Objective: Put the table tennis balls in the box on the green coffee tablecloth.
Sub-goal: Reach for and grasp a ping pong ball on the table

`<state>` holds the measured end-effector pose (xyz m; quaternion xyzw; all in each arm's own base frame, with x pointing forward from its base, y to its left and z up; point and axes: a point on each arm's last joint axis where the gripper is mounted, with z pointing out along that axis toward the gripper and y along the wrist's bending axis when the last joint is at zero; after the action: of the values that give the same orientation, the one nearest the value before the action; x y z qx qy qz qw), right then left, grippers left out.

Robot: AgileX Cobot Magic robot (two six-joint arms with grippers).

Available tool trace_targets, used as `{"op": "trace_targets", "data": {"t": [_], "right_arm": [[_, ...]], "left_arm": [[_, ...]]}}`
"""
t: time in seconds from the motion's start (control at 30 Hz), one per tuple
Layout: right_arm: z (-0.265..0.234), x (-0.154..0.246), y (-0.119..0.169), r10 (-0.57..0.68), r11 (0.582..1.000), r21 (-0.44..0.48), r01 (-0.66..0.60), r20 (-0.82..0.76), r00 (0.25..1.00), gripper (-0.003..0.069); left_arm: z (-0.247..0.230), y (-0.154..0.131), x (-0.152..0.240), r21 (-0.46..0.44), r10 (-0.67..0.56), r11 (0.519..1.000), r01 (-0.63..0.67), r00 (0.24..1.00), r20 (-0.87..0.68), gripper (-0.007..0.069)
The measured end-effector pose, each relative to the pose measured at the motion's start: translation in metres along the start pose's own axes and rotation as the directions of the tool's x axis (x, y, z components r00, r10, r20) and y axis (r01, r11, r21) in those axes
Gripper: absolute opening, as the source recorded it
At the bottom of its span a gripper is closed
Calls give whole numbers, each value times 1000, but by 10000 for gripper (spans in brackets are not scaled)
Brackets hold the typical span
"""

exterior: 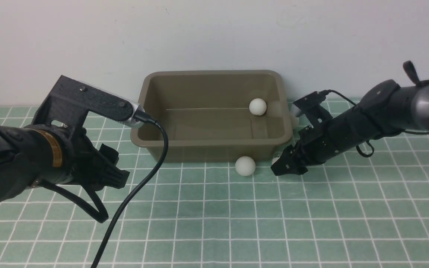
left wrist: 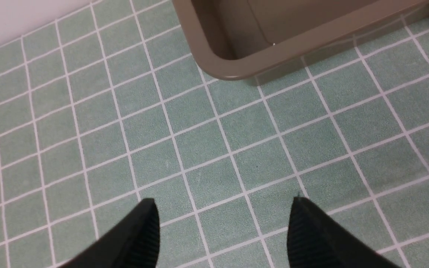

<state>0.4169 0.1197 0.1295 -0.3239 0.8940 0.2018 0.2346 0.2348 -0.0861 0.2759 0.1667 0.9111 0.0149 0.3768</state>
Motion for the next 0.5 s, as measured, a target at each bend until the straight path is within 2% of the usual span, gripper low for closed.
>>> {"op": "trace_targets", "data": {"t": [0.1,0.27,0.5], "right_arm": [[-11,-3,-2,-39,998,58,40,-12,999,360],[-65,-16,-1,-74,988,134,73,-3,997,360],[-101,-24,0,-67,982,178,58,46,997,360]], "left_arm": [[0,0,0,0,0,1000,0,1000,0,415],[0,0,0,0,0,1000,0,1000,0,415],[0,0,0,0,1,1000,-1,1000,0,415]]}}
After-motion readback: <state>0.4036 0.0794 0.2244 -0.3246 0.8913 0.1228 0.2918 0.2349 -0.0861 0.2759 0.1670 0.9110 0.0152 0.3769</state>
